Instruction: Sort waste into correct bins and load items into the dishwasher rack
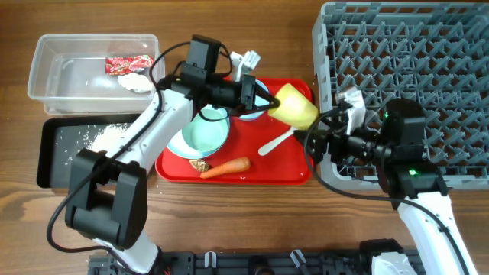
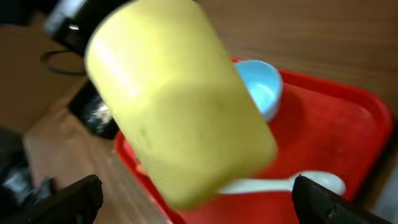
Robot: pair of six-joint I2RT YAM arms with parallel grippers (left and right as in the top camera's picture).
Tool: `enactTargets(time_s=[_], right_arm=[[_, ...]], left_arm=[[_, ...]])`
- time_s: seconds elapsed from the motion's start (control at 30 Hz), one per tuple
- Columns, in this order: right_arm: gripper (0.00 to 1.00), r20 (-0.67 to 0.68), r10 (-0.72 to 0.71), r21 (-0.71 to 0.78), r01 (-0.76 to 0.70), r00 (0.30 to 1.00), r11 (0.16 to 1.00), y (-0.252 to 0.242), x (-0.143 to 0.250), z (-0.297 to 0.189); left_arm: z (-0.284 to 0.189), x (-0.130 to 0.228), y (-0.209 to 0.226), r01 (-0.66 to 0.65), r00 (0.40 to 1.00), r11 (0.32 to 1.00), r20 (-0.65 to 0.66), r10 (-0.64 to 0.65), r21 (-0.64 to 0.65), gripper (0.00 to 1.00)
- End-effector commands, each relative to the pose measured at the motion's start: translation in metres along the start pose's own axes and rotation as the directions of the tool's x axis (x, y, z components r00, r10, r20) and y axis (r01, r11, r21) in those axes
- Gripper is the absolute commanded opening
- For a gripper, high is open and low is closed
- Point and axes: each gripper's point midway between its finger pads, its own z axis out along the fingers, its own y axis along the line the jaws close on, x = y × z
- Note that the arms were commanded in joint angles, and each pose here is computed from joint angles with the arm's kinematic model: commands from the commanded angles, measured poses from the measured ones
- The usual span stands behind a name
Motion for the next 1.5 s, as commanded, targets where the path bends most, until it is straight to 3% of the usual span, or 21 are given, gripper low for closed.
enactTargets(time_s=[0.0,0.1,0.6,0.7,0.97,1.07,1.17,1.23,1.37,1.47], right_arm=[[1.00,0.020,-0.057,-0.119,0.059,0.998,0.991,0.022,-0.009,-0.002],[1.00,0.028,-0.063,-0.119,0.066,0.998,0.991,0.022,-0.011,-0.002],[0.70,0.039,-0.027,-0.120,0.031,0.999,0.992,0.022,-0.016,-0.002],[0.69,0.040,-0.028,-0.119,0.032,0.999,0.992,0.022,-0.016,-0.002],[0.58,0.042,-0.013,0.022,0.012,0.999,1.000,-0.002,-0.016,-0.001],[0.55,0.041,0.046,0.126,-0.051,0.998,0.991,-0.021,-0.014,-0.002],[0.52,0.024,0.096,0.228,-0.099,0.995,0.969,-0.037,-0.005,-0.007],[0.52,0.010,0.120,0.310,-0.117,0.993,0.943,-0.046,0.002,-0.016],[0.51,-0.029,0.172,0.449,-0.141,0.985,0.882,-0.053,0.002,-0.041],[0.51,-0.035,0.180,0.476,-0.142,0.983,0.868,-0.049,-0.006,-0.052]], left_arm=[[0.006,0.017,-0.031,-0.049,0.996,0.993,-0.076,0.057,0.104,0.04],[0.011,0.022,-0.035,-0.050,0.993,0.991,-0.099,0.062,0.122,0.04],[0.012,0.023,-0.035,-0.052,0.993,0.992,-0.100,0.064,0.118,0.04],[0.012,0.023,-0.035,-0.052,0.993,0.992,-0.100,0.064,0.118,0.04],[0.013,0.021,-0.032,-0.052,0.994,0.994,-0.089,0.061,0.100,0.05],[0.014,0.016,-0.022,-0.044,0.997,0.998,-0.058,0.047,0.040,0.14],[0.011,0.003,0.021,0.023,0.999,0.981,0.049,-0.014,-0.192,0.28],[-0.001,-0.002,0.055,0.092,0.991,0.927,0.126,-0.049,-0.362,0.34],[-0.031,0.001,0.083,0.175,0.977,0.837,0.197,-0.083,-0.518,0.34],[-0.044,-0.002,0.078,0.144,0.977,0.826,0.213,-0.030,-0.545,0.34]])
